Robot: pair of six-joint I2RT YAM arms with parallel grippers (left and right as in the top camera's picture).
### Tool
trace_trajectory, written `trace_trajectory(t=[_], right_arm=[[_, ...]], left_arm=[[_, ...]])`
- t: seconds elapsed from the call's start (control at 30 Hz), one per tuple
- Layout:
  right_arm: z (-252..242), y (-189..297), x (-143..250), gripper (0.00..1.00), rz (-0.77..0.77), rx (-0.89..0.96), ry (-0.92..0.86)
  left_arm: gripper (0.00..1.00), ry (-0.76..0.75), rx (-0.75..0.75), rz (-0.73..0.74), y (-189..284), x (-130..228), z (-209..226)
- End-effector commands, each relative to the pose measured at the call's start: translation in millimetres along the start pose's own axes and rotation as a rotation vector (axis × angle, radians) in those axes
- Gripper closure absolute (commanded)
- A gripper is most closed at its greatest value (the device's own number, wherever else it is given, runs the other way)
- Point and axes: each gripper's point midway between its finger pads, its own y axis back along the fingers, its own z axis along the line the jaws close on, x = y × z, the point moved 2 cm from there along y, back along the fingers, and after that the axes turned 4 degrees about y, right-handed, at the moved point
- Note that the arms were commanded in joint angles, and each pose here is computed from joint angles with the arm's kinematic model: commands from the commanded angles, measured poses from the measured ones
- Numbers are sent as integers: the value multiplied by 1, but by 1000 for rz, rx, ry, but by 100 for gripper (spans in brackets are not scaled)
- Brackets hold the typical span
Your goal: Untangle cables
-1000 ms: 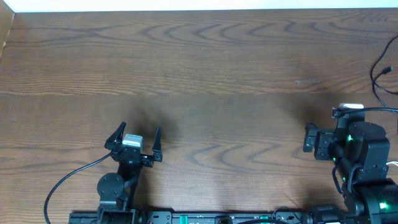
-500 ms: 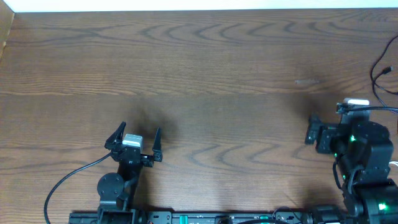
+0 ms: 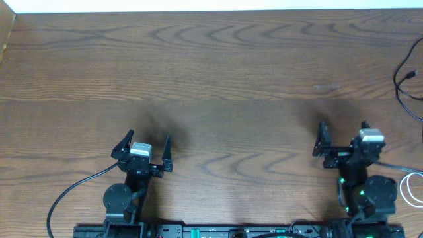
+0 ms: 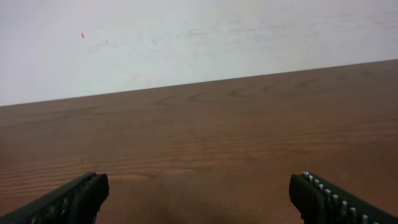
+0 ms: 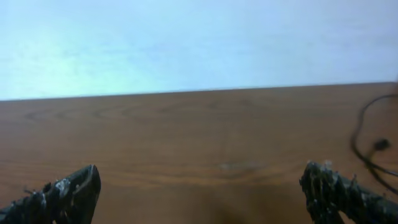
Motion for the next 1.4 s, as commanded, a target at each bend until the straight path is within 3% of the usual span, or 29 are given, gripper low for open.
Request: trace_trajectory(t=[0.0, 0.43, 0.7, 0.93, 1.37], right_arm=[[6, 5, 1, 1, -66, -44, -37], [-4, 14, -3, 1, -169, -6, -37], [-8, 11, 9, 1, -135, -6, -35], [-8, 1, 55, 1, -17, -15, -43], [-9, 1, 55, 1, -20, -6, 37]], left_arm=[[2, -2, 6, 46, -1, 14, 0], [2, -2, 6, 46, -1, 14, 0], [2, -2, 6, 46, -1, 14, 0], [2, -2, 6, 46, -1, 14, 0], [2, -2, 6, 46, -1, 14, 0]])
